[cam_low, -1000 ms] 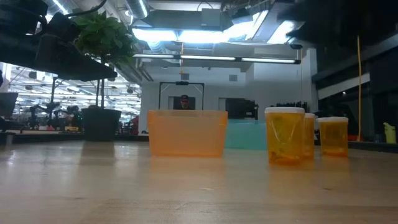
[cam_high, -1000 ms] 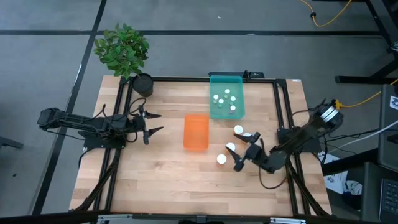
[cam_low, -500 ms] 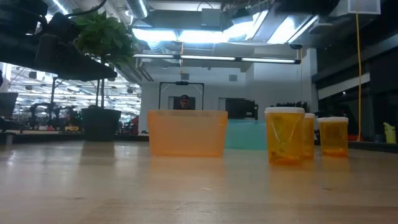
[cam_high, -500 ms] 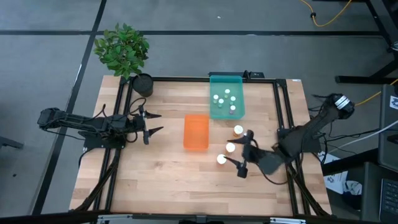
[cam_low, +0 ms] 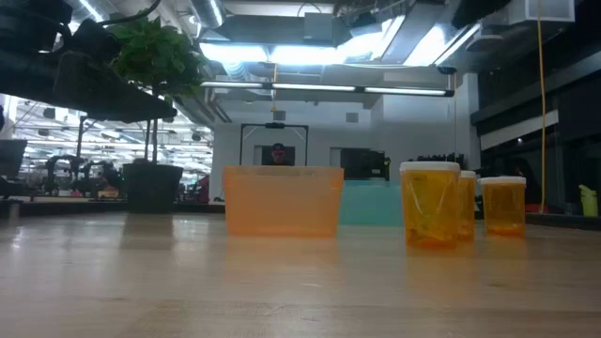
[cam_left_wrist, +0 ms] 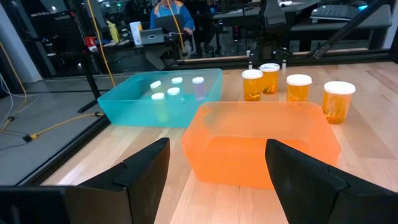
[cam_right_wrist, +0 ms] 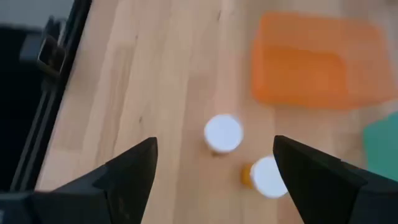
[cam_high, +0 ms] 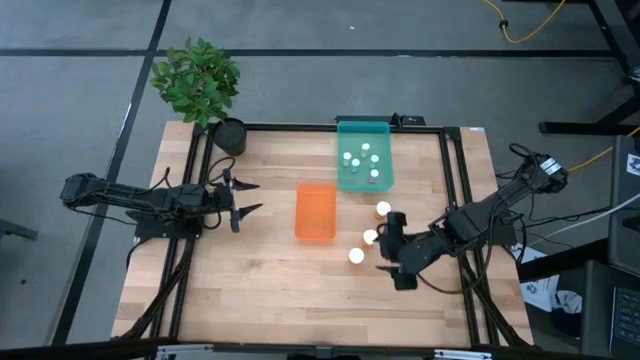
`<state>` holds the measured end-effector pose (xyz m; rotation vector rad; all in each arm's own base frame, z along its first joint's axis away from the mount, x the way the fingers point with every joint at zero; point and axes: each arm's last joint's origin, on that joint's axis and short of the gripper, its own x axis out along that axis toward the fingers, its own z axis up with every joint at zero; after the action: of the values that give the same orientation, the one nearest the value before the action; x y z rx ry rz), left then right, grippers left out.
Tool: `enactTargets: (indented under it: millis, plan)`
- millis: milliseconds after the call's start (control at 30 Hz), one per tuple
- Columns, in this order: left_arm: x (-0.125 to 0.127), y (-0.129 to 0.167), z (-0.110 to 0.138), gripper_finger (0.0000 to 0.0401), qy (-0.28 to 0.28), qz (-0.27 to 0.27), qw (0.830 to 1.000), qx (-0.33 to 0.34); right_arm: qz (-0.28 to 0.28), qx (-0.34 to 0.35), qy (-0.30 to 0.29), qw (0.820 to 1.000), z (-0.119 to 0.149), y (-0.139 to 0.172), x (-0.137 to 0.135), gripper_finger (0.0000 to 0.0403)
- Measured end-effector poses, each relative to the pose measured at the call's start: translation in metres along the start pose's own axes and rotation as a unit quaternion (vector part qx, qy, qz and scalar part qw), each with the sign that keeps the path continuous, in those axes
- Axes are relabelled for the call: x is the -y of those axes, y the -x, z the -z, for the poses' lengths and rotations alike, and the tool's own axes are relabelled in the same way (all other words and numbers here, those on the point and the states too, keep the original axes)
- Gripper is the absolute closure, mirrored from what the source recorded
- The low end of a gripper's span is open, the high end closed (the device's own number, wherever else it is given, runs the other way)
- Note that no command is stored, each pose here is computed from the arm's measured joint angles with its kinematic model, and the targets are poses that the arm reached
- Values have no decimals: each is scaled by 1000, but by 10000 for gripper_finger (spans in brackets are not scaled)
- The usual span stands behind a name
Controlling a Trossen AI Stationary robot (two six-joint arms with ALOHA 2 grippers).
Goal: Pick and place medicine bottles into bin by pill shape (circle, oval)
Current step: Put the orange capsule bottle into the orange bin
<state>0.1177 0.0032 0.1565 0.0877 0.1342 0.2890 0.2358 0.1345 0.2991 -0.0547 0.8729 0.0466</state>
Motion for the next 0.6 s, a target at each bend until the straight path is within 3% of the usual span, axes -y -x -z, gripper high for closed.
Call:
enactTargets:
  millis: [367,600]
  plan:
    - [0,0,0,144,0,0,1000,0,13,-65,44,997,8,-19,-1,83]
    - [0,0,0,144,0,0,1000,0,65,-45,101,992,5,-19,4,83]
